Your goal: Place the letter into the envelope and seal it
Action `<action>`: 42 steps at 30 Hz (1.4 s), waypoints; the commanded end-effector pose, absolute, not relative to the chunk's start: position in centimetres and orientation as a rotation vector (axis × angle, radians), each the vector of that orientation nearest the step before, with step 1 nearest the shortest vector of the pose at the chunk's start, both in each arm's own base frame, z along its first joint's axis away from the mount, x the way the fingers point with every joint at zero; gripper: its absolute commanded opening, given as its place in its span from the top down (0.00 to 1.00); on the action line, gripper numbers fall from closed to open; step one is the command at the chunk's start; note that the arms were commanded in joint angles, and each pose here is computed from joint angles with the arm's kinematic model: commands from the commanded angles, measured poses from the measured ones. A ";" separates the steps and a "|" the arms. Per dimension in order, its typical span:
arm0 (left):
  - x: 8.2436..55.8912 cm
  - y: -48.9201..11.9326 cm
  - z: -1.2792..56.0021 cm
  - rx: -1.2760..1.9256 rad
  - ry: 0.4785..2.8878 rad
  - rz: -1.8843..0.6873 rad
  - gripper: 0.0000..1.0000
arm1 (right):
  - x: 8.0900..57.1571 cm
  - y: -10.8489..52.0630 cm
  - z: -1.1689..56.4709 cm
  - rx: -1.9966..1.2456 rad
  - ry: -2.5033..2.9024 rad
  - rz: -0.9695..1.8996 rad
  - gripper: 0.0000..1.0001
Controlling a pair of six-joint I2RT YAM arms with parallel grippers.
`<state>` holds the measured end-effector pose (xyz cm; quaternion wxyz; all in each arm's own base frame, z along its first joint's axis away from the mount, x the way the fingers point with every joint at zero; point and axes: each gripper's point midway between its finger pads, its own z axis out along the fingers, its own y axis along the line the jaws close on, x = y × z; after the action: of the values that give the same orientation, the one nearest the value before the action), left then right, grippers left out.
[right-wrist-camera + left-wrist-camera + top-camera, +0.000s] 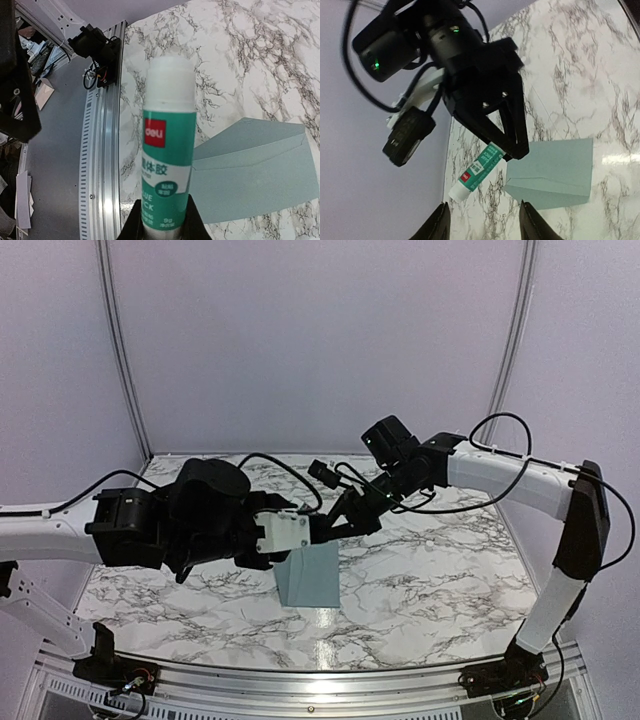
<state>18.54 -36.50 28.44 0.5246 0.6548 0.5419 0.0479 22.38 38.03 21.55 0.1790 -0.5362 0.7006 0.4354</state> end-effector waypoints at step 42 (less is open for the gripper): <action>22.7 -38.5 23.8 1.733 0.971 0.890 0.88 | 17.2 37.3 21.9 -1.650 1.914 1.311 0.94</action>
<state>21.93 -38.10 22.47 0.4302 0.7387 0.3675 0.3665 18.30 37.25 19.89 0.1298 -0.5569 0.6900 0.4437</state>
